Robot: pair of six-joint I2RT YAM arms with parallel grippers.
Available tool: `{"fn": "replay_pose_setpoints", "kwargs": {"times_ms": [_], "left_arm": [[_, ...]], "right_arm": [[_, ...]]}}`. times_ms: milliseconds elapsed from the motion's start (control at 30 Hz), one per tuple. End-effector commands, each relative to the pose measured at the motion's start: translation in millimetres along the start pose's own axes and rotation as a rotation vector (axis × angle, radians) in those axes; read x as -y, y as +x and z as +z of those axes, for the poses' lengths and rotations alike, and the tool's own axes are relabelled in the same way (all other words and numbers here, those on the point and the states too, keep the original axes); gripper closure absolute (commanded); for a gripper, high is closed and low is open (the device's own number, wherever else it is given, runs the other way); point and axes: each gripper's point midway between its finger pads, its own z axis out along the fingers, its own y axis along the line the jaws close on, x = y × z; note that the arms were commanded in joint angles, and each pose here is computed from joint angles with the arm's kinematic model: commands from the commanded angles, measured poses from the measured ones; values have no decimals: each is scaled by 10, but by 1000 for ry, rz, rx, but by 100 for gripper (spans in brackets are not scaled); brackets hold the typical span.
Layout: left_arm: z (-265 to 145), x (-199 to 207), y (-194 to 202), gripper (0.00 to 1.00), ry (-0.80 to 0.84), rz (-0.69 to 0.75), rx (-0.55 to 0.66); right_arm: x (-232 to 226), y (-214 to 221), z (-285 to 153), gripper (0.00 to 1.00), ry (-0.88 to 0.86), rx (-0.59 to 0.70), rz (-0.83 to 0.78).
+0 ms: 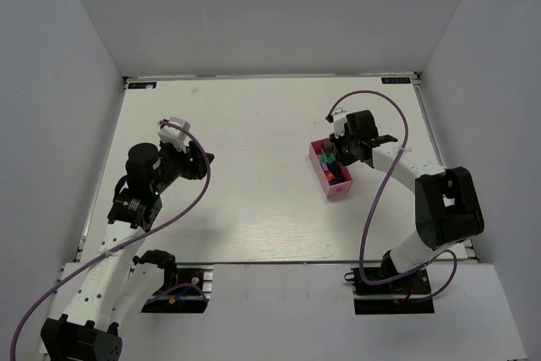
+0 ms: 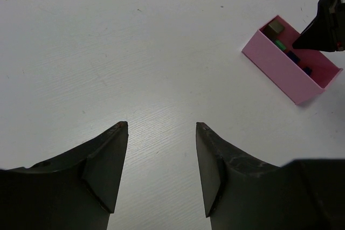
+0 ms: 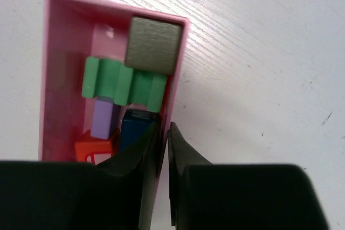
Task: Build the wood block tower
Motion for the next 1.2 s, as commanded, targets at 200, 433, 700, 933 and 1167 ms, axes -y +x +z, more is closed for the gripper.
{"fn": "replay_pose_setpoints", "kwargs": {"times_ms": [200,433,700,933,1167], "left_arm": [[-39,84,-163,37,33,14,31],[-39,84,-163,38,33,14,31],[-37,101,-184,40,43,17,39],[-38,117,-182,42,52,17,38],[-38,117,-182,43,52,17,38]], "right_arm": [[-28,-50,-31,87,-17,19,-17],[-3,-116,-85,99,-4,41,-26],[26,-233,-197,100,16,88,-43],[35,-286,-258,100,24,113,-45],[72,-301,-270,100,40,117,-44]]}}
